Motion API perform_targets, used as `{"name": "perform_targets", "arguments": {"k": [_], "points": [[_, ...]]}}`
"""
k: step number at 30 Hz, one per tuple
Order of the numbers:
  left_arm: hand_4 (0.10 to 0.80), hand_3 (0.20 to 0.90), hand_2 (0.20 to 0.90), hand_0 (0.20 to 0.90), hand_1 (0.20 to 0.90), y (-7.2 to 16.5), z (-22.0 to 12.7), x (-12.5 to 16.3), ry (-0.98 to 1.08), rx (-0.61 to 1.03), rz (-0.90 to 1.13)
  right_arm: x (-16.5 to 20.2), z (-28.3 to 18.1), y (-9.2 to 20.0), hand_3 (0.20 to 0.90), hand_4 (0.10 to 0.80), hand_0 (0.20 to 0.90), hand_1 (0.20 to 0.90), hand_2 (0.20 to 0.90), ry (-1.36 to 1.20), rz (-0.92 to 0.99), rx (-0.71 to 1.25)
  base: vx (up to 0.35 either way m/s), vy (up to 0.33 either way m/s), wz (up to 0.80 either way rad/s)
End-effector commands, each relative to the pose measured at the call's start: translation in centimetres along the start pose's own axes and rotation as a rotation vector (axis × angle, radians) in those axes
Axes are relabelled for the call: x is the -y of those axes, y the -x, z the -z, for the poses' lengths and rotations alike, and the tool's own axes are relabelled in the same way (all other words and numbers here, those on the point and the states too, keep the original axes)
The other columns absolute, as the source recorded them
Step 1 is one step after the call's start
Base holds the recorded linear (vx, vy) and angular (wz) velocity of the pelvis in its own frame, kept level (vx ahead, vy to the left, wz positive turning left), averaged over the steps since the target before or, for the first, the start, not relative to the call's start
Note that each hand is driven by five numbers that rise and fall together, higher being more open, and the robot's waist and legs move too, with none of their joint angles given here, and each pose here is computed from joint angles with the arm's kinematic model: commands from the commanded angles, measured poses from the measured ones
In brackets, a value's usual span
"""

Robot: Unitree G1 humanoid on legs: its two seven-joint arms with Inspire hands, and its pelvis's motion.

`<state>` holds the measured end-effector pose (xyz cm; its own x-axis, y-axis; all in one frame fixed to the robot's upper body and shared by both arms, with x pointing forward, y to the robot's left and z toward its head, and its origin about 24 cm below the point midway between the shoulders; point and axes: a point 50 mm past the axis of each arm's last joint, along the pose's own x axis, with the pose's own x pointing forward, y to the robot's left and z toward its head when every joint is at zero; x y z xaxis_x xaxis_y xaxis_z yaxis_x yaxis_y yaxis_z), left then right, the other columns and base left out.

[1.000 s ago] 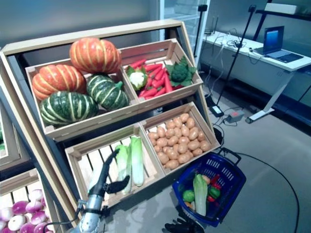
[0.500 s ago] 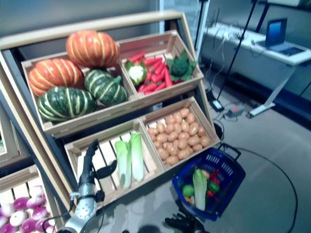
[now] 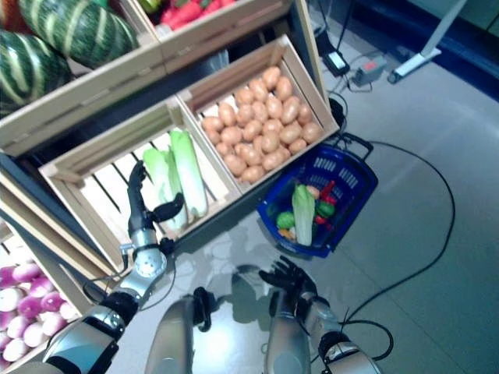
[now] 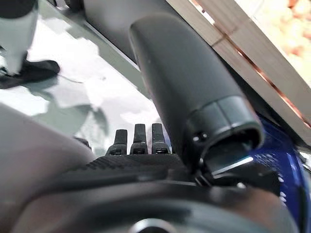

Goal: Put vegetables into the basket

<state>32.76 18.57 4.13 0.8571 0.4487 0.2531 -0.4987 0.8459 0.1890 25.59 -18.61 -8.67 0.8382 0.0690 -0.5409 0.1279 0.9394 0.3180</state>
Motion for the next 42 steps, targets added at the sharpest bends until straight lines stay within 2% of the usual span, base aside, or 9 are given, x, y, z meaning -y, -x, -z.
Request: {"name": "perform_targets", "arguments": {"k": [1, 18, 25, 32, 42], "points": [[0.800, 0.900, 0.900, 0.900, 0.900, -2.5, -3.5, -0.5, 0.123, 0.122, -0.114, 0.9, -0.2, 0.5, 0.900, 0.800, 0.900, 0.900, 0.900, 0.003, 0.036, 0.058, 0.000, 0.000, 0.00], [0.800, 0.900, 0.900, 0.900, 0.900, -4.9, -3.9, -2.7, 0.112, 0.036, -0.336, 1.6, -2.3, 0.5, 0.900, 0.800, 0.900, 0.900, 0.900, -0.061, 0.097, 0.160, -0.008, -0.016, 0.03], [0.800, 0.900, 0.900, 0.900, 0.900, -5.4, -4.5, -2.5, 0.082, 0.066, -0.302, 1.8, -2.5, 0.5, 0.900, 0.800, 0.900, 0.900, 0.900, -0.066, 0.099, 0.171, -0.005, -0.005, 0.04], [0.800, 0.900, 0.900, 0.900, 0.900, -7.6, -5.8, -4.4, 0.045, 0.073, -0.369, 2.0, -3.7, 0.4, 0.900, 0.800, 0.900, 0.900, 0.900, -0.065, 0.099, 0.204, 0.000, 0.000, 0.00], [0.800, 0.900, 0.900, 0.900, 0.900, -10.5, -9.1, -5.4, 0.038, 0.113, -0.332, 1.5, -5.5, 0.3, 0.900, 0.800, 0.900, 0.900, 0.900, -0.090, 0.072, 0.274, -0.010, 0.006, 0.00]]}}
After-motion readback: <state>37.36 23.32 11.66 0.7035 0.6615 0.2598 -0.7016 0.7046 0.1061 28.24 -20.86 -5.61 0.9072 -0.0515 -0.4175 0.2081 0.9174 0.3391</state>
